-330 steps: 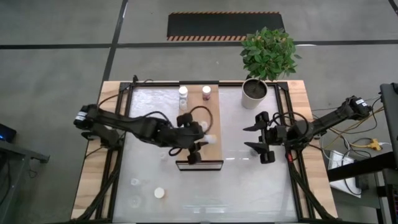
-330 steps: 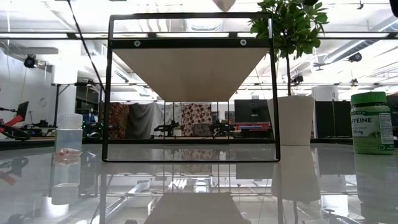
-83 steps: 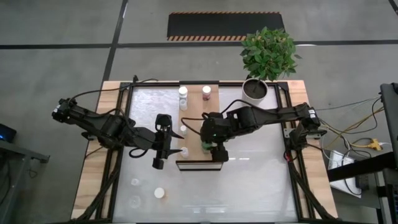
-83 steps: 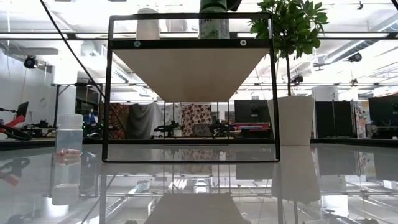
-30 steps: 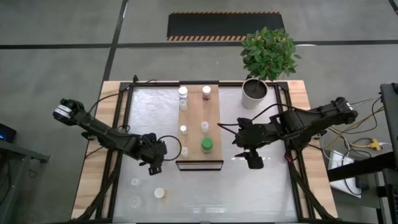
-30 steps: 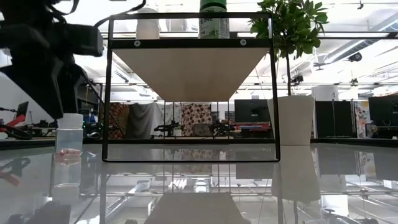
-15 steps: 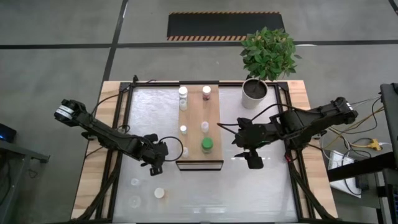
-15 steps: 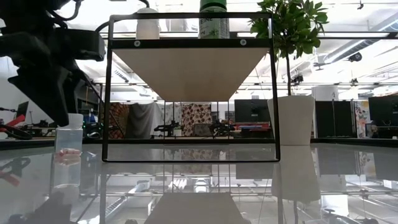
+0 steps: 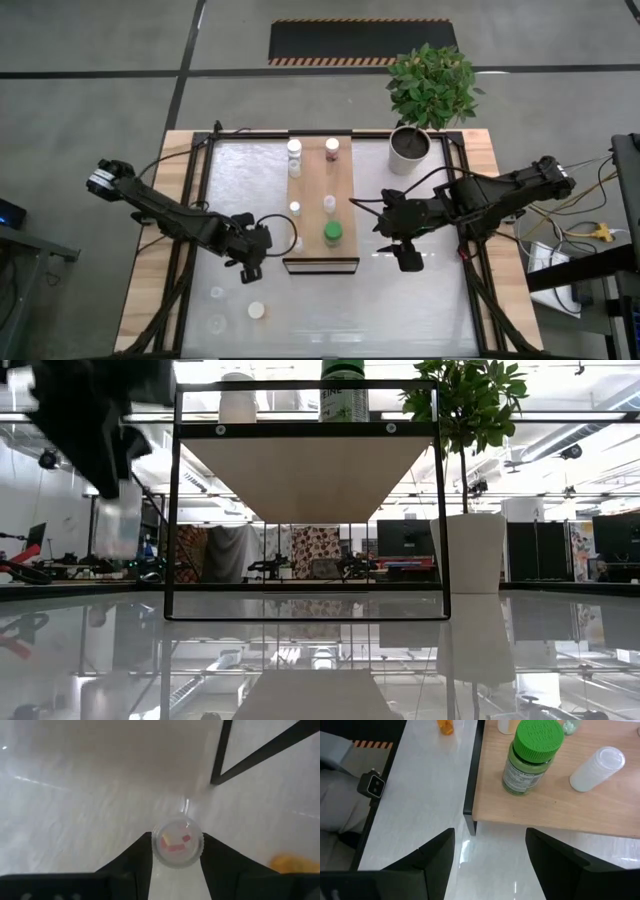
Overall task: Pick and place medicine bottles onto shelf by color
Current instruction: Put the transparent pill bottle on the shelf
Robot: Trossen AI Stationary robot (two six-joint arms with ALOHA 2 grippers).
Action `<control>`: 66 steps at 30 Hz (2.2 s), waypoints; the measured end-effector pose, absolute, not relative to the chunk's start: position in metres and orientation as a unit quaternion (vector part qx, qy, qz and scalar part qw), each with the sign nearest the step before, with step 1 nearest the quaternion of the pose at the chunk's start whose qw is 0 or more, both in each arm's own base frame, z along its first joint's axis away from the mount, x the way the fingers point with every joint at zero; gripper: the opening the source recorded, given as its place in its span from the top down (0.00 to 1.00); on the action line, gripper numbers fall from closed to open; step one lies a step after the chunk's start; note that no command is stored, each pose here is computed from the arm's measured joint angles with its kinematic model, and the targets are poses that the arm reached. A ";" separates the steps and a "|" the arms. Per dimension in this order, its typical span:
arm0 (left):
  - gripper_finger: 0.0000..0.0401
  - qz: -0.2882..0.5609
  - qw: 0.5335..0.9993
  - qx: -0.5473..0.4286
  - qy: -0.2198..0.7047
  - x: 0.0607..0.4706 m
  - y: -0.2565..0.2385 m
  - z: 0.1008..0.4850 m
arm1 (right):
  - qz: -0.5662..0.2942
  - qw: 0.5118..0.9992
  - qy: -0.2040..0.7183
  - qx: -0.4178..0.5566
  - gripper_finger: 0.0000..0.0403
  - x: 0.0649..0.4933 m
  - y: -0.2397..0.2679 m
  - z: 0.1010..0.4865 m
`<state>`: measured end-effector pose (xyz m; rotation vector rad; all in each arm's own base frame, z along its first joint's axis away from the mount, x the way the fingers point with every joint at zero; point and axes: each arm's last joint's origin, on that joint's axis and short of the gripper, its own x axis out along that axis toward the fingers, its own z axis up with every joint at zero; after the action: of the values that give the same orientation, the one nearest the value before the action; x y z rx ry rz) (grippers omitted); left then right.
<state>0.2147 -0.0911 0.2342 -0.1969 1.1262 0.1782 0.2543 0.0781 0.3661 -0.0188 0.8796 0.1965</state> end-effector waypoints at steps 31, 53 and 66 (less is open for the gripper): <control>0.68 0.139 0.870 -0.009 0.473 0.247 0.036 0.362 | 0.095 0.900 0.425 -0.009 0.42 0.254 0.078 0.366; 0.68 0.120 0.857 -0.014 0.501 0.284 0.047 0.341 | 0.084 0.902 0.424 -0.017 0.42 0.255 0.077 0.366; 0.68 0.123 0.865 -0.019 0.487 0.287 0.049 0.341 | 0.084 0.901 0.426 -0.017 0.42 0.254 0.077 0.365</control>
<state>0.2870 0.0489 0.3406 -0.0393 1.0195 0.2569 0.2543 0.0772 0.3654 -0.0345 0.8807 0.1731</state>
